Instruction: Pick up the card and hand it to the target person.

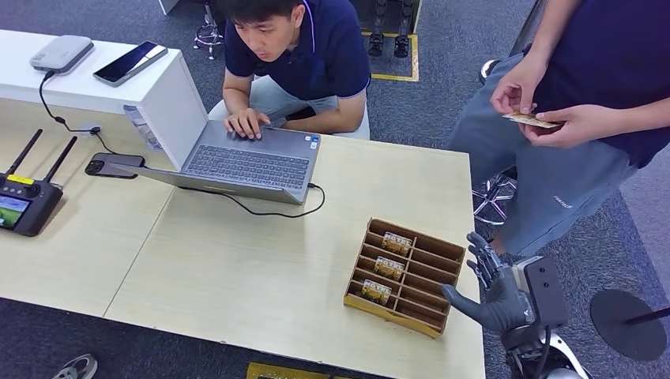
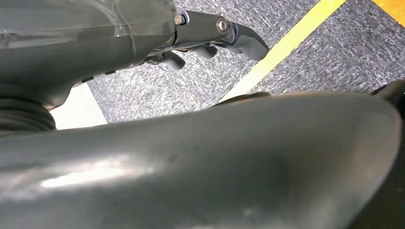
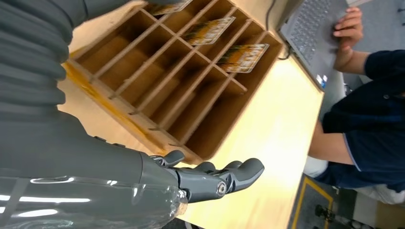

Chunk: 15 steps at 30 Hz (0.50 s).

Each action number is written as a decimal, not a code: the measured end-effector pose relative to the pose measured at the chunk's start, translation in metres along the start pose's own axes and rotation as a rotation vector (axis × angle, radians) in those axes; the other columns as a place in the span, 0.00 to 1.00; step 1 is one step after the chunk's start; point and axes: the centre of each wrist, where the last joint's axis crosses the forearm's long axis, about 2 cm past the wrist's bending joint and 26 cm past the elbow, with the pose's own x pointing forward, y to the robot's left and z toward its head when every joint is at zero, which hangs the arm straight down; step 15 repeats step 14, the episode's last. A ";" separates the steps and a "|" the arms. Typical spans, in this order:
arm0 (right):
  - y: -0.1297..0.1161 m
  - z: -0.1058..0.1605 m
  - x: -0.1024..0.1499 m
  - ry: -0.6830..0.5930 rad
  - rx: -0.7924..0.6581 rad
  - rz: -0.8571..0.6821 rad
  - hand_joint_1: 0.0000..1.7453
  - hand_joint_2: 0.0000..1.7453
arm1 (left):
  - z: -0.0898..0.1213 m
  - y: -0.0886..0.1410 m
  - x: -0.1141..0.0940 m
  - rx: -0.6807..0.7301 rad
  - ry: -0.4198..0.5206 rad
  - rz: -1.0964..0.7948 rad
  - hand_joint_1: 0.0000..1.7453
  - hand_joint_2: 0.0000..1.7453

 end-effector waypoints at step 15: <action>-0.001 0.011 -0.005 0.020 0.007 -0.002 0.37 1.00 | 0.000 0.003 -0.001 0.017 -0.006 0.014 0.00 0.00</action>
